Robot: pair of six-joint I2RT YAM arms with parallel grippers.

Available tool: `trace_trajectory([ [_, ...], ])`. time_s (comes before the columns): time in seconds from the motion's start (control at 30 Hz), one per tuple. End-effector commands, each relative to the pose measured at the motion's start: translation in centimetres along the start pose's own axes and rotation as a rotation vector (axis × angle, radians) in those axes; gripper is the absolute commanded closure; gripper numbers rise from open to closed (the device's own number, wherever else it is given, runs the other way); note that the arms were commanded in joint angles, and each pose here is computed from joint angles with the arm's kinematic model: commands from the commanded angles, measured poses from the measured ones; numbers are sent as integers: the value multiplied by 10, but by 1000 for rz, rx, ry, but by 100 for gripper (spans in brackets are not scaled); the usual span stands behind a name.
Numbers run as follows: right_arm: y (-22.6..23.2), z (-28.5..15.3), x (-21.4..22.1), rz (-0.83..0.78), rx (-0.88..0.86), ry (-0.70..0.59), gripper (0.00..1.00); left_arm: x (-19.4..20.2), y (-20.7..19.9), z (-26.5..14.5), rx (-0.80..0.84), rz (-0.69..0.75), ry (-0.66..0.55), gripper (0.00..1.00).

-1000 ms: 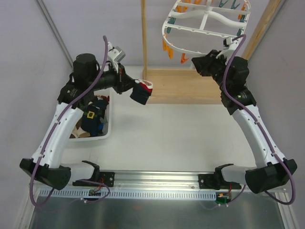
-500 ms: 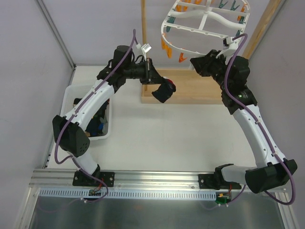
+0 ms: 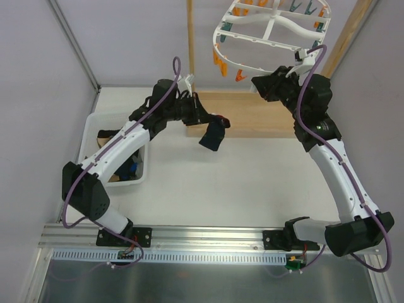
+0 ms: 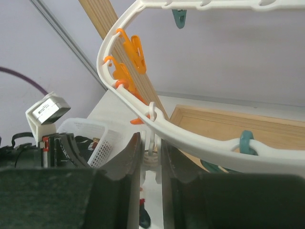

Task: Clip the socks to the hanger
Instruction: Place the sock in the bin.

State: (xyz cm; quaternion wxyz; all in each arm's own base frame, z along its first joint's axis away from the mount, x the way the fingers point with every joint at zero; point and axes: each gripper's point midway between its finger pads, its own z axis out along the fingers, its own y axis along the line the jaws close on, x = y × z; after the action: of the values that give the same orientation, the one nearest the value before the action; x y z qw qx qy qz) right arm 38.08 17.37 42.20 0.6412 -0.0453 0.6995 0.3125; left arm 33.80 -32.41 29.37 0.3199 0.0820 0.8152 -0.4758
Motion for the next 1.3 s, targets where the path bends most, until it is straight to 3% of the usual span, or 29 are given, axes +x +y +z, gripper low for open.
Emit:
trace_trajectory([
  [0.0,13,-11,-28,-57,-42,-79,99,-6,46,-36,-278,136,-149,100],
  [0.07,12,-13,-28,-64,-36,-82,99,0,83,-55,-448,149,-197,100],
  [0.3,9,-18,-27,-71,-16,-75,99,-30,106,-133,-692,198,-352,100],
  [0.63,6,-15,-16,-69,-12,-51,99,-29,156,-247,-1077,202,-408,100],
  [0.83,2,-13,-12,-72,-2,-42,99,-12,162,-260,-1137,279,-293,100],
  [1.0,1,-12,-12,-75,4,-41,99,-31,152,-284,-1216,357,-315,100],
  [1.1,-1,-11,-8,-64,7,-32,99,-19,156,-262,-1132,353,-247,100],
  [1.27,-2,-8,-5,-64,4,-23,99,34,187,-214,-1011,231,-62,100],
])
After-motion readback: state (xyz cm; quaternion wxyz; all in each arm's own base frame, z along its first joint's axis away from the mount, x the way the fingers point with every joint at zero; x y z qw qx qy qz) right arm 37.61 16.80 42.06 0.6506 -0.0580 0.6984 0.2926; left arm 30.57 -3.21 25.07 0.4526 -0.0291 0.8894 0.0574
